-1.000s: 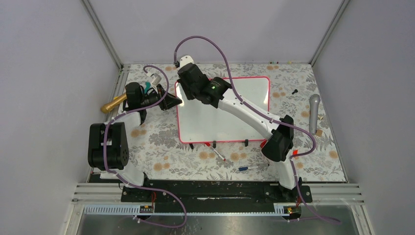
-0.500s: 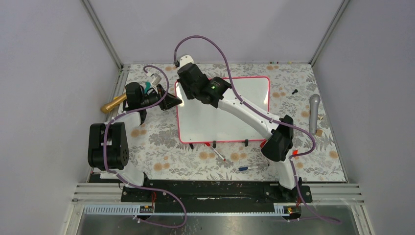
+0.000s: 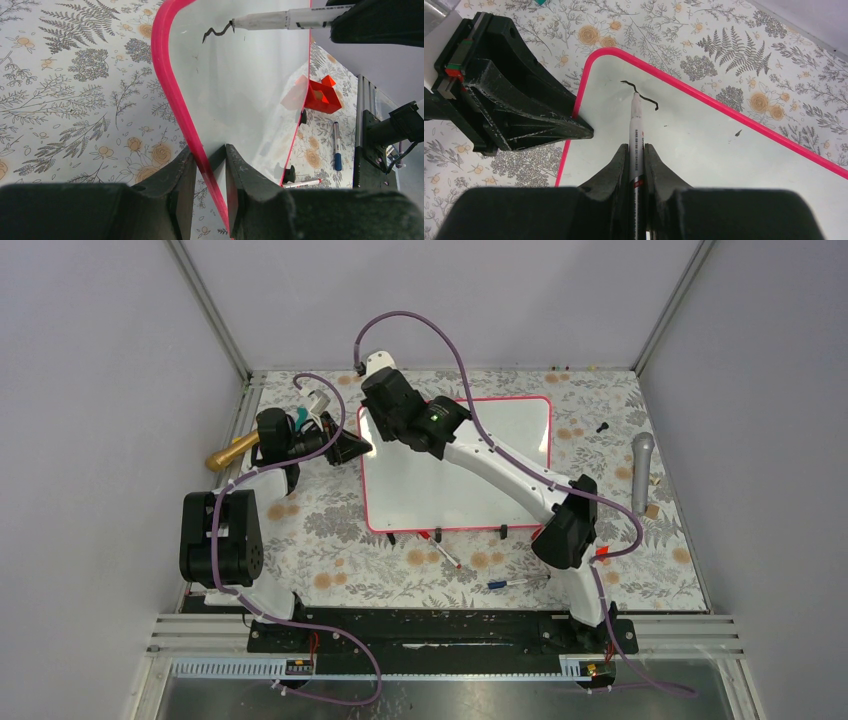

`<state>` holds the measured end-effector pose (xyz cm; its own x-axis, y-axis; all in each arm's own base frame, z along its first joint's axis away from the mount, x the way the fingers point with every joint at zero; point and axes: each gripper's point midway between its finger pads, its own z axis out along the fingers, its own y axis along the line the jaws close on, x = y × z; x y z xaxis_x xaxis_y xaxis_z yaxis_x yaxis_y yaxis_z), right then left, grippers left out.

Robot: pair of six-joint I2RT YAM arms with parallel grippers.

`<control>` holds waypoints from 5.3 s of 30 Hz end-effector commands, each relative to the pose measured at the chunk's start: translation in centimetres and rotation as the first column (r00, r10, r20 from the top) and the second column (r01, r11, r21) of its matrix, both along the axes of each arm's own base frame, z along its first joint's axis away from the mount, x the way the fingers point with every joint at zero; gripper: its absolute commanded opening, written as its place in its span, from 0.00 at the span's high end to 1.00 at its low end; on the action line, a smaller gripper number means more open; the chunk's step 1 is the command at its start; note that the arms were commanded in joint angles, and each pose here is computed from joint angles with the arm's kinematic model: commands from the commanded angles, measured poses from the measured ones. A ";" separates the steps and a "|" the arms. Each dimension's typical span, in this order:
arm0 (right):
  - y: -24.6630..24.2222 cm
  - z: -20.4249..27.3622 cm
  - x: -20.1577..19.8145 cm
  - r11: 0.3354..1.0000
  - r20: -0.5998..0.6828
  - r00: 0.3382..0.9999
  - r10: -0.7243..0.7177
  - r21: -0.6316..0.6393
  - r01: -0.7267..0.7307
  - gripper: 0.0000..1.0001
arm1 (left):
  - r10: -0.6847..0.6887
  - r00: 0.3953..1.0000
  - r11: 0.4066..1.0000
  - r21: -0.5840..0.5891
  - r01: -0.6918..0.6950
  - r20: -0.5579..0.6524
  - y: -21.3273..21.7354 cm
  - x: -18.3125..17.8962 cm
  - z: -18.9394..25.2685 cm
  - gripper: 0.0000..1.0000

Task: Write a sentence on the whiteboard
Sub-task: Write a sentence on the whiteboard, then move the whiteboard to the center of the board.

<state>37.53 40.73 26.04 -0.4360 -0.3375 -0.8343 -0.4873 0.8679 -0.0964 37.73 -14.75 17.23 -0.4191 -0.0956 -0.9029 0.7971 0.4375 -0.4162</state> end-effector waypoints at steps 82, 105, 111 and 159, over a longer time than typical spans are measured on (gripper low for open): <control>-8.1 3.6 -4.8 0.989 0.016 1.000 0.003 0.147 -0.005 1.00 | -0.071 0.991 0.997 0.011 0.070 0.114 -1.5 -1.4 1.5 0.91; -6.6 2.3 -5.4 0.964 -0.072 0.992 0.103 0.255 -0.081 1.00 | -0.119 0.988 0.993 -0.013 0.121 0.095 -3.8 -4.5 0.4 0.90; -7.0 2.4 -5.2 0.970 -0.040 0.995 0.093 0.229 -0.082 1.00 | -0.055 0.997 0.998 0.000 0.055 0.056 -3.4 -4.7 -0.3 0.90; -9.1 6.2 -7.8 0.943 0.010 0.994 0.110 0.315 -0.107 1.00 | 0.625 0.779 0.778 -0.038 -0.626 -0.049 4.7 -7.9 6.6 0.01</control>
